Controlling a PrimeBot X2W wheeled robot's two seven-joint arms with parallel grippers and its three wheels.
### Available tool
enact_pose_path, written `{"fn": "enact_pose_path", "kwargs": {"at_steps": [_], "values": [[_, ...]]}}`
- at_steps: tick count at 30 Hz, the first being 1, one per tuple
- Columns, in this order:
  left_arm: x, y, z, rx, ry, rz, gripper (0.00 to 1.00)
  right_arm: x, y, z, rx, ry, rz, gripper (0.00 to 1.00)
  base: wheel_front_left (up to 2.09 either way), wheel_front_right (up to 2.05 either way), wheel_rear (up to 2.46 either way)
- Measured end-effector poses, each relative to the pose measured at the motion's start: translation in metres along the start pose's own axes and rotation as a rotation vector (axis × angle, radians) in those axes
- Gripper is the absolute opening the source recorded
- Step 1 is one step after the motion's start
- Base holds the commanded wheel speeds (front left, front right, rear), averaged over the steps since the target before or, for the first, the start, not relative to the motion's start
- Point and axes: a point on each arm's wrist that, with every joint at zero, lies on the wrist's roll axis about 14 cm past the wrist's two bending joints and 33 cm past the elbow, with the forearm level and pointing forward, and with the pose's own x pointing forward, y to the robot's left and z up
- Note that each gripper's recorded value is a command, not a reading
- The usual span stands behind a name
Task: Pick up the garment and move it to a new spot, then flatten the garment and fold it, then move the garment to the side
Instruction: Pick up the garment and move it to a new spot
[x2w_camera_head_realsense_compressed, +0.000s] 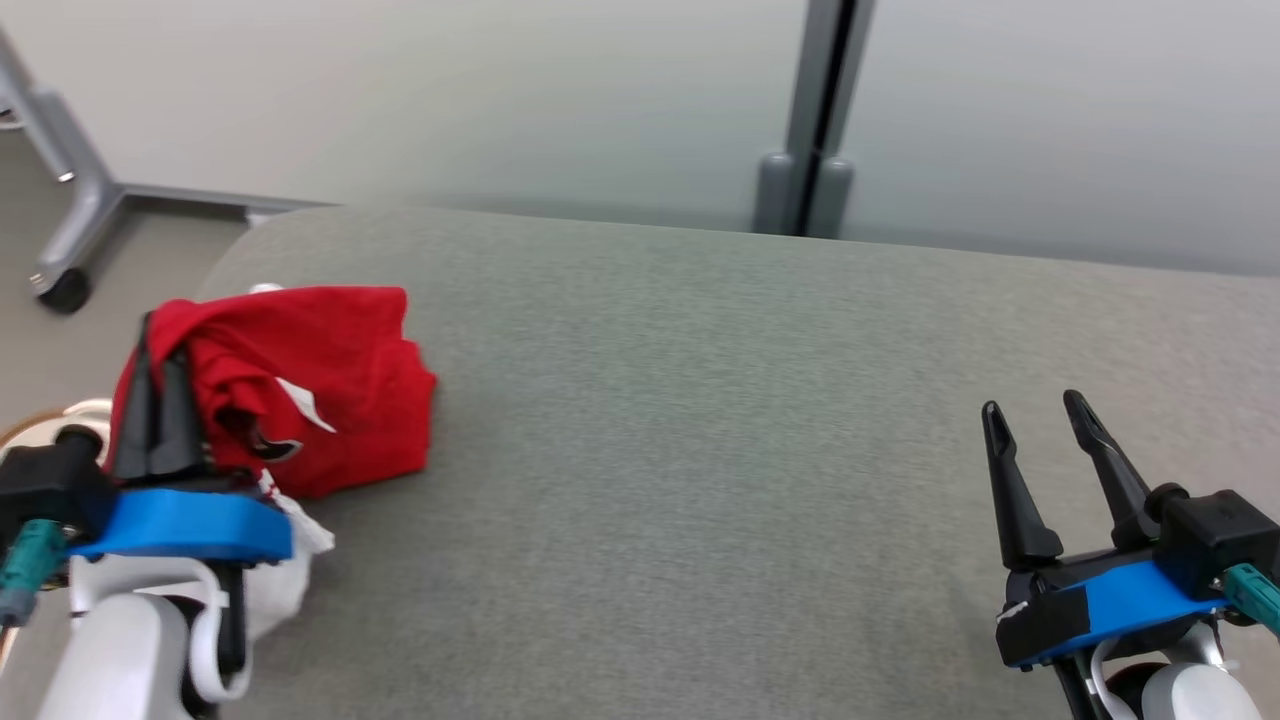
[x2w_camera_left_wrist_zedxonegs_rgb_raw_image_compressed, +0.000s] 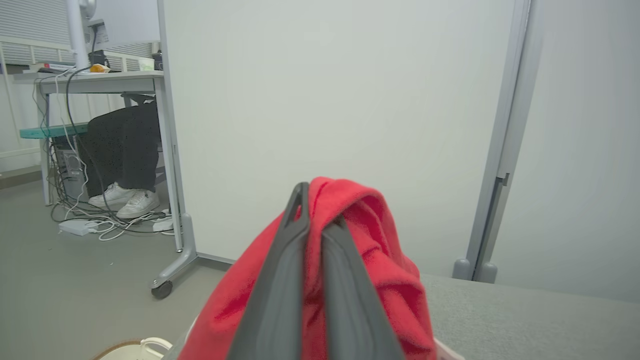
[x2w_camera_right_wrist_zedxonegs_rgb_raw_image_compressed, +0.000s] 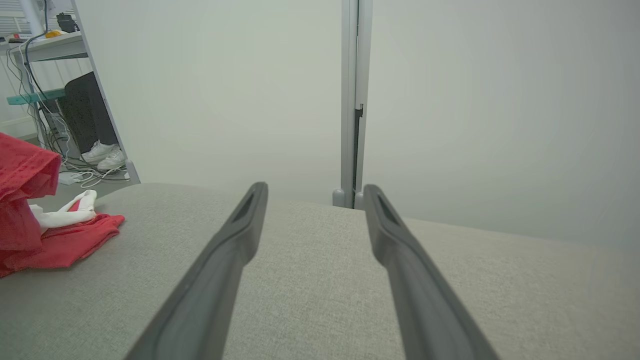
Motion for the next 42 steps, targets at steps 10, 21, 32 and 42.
{"fn": "enact_pose_path", "kwargs": {"at_steps": [10,21,32,42], "values": [[0.004,-0.181,-0.011,-0.135,0.068,-0.483,0.0,-0.035,-0.055,0.002,-0.017,0.009,-0.177,1.0,0.0,0.0,0.0],[-0.03,-0.378,-0.043,-0.24,0.169,-1.058,0.0,-0.087,-0.13,-0.017,-0.046,0.067,-0.436,1.0,0.0,0.0,0.0],[-0.11,-0.433,-0.115,-0.241,0.424,-1.317,0.0,-0.102,-0.155,-0.041,-0.027,0.107,-0.529,1.0,0.0,0.0,0.0],[-0.08,-0.402,-0.07,-0.236,0.235,-1.19,1.0,-0.077,-0.132,-0.027,0.003,0.035,-0.437,1.0,0.0,0.0,0.0]]}}
